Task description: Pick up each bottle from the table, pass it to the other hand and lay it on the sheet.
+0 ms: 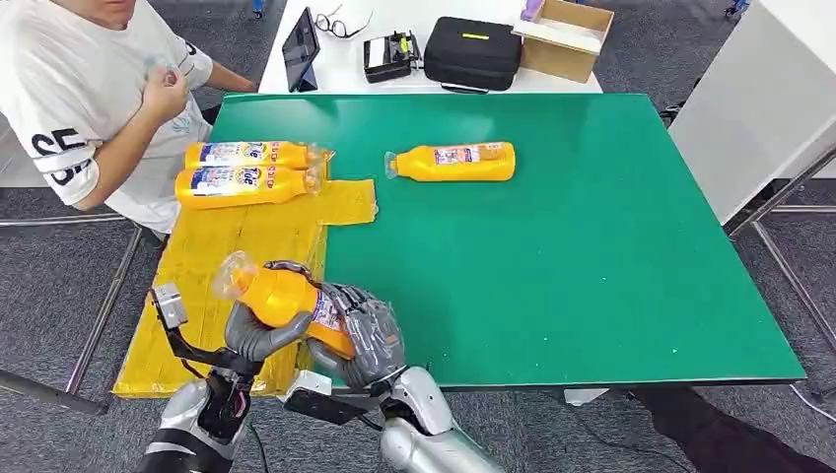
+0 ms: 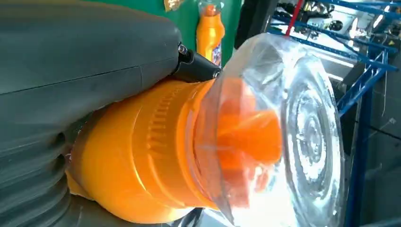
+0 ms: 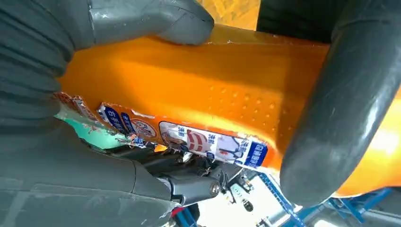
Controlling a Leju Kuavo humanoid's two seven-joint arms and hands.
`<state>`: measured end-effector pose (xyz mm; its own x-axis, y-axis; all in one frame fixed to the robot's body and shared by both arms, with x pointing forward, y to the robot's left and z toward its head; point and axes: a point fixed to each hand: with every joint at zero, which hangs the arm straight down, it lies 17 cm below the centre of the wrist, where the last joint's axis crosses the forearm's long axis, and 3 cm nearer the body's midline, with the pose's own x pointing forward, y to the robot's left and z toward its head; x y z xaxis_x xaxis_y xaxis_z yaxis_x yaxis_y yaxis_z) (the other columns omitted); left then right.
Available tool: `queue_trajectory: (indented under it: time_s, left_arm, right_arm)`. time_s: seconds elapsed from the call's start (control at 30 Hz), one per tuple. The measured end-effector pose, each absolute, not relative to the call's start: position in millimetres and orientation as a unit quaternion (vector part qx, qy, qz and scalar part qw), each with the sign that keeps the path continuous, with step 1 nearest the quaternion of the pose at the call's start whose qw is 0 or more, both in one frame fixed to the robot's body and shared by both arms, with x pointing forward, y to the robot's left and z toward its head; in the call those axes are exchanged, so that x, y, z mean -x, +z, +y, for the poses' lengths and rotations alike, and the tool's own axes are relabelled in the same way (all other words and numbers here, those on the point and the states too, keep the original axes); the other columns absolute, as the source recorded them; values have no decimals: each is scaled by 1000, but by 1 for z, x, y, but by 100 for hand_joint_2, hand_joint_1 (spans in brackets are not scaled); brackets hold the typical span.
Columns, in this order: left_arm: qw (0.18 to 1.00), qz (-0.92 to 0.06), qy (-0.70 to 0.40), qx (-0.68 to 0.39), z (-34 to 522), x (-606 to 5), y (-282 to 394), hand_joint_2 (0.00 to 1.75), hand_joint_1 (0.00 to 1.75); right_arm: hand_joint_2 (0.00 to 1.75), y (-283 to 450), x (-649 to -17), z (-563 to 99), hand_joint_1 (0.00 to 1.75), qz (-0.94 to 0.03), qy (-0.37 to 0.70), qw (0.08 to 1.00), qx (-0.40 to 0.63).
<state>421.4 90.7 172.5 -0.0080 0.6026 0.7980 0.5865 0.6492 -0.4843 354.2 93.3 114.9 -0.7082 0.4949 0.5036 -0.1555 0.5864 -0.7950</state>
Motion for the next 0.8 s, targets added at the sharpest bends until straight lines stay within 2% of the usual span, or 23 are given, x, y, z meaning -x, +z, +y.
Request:
queue_trajectory:
  time_s: [0.03,0.07,0.1,0.13,0.4,0.8]
  left_arm:
    - [567,-711,7,416,91,-422,172,175,175]
    - [568,-711,7,413,91,-423,172,175,175]
    - [568,-713,5,410,91,-425,174,175,175]
    - [568,-716,5,406,90,-428,176,175,175]
    - [586,-730,23,350,94,-450,177,175,175]
    - [607,-744,80,266,134,-485,170,175,175]
  right_arm:
    - [175,116,-356,93,23,-811,446,362,114]
    - [175,118,-358,93,0,-810,449,356,124]
    - [175,120,-361,93,0,-810,451,351,134]
    - [0,122,-362,93,0,-809,454,346,143]
    - [0,166,-373,74,0,-836,420,296,191]
    - [0,211,-383,36,0,-863,344,296,220]
